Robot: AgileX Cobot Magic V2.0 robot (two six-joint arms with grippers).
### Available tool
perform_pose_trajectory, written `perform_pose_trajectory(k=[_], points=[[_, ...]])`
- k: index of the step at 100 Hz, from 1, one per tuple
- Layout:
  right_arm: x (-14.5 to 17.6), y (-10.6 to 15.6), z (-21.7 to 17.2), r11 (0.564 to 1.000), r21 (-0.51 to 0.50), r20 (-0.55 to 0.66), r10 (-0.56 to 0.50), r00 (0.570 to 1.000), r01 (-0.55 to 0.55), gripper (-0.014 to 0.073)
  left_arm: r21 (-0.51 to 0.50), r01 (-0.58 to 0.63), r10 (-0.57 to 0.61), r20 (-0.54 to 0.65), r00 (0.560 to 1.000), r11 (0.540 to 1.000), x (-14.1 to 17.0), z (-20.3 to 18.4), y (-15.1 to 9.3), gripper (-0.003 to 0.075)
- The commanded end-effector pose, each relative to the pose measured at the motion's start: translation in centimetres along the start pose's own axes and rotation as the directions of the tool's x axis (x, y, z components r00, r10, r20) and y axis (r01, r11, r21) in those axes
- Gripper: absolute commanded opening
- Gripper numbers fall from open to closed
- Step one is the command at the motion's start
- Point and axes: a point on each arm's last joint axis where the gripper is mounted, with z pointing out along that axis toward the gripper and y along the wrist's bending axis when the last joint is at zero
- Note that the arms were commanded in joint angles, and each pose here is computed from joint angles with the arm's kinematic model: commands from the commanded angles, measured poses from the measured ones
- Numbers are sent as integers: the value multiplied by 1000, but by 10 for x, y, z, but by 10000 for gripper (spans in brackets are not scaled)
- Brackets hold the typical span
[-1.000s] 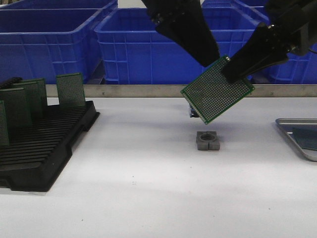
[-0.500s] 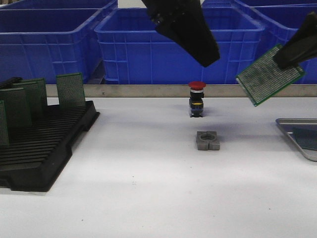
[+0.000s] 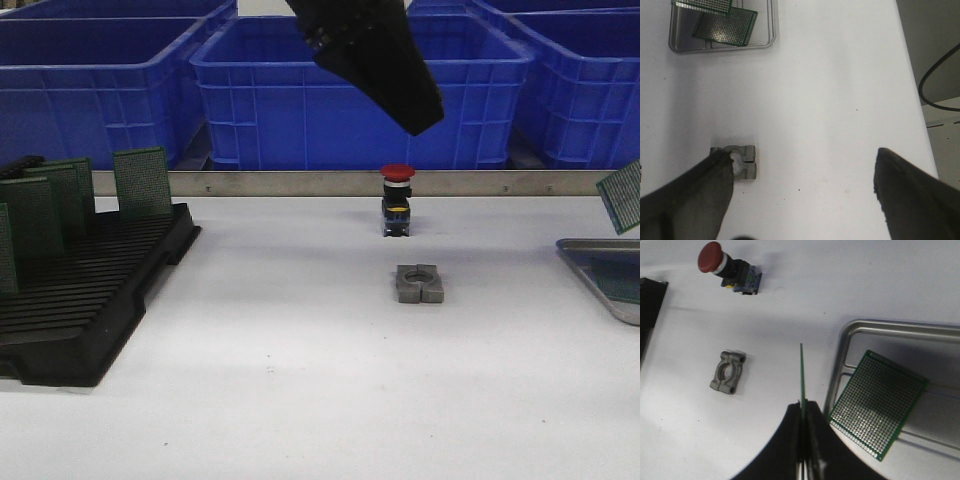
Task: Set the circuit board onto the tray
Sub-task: 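Carry the board with the right gripper to the metal tray and lower it, then open the right gripper to release the board onto the first board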
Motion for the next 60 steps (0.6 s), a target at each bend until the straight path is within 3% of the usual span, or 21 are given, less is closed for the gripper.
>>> perform_pose_trajectory(k=[1,26,60], points=[[-10,1,-8,999,-26,62,28,998,-27,-60,-12,-40,40,82,996,999,-24,-31,-17,536],[-3,-23,11,994,-30,38,108,993,-107,-60,-12,-40,40,82,996,999,-24,-31,-17,536],[1,-33,21,989,-26,29,144,989,-144,-52,-12,-40,40,82,996,999,-24,-31,-17,536]])
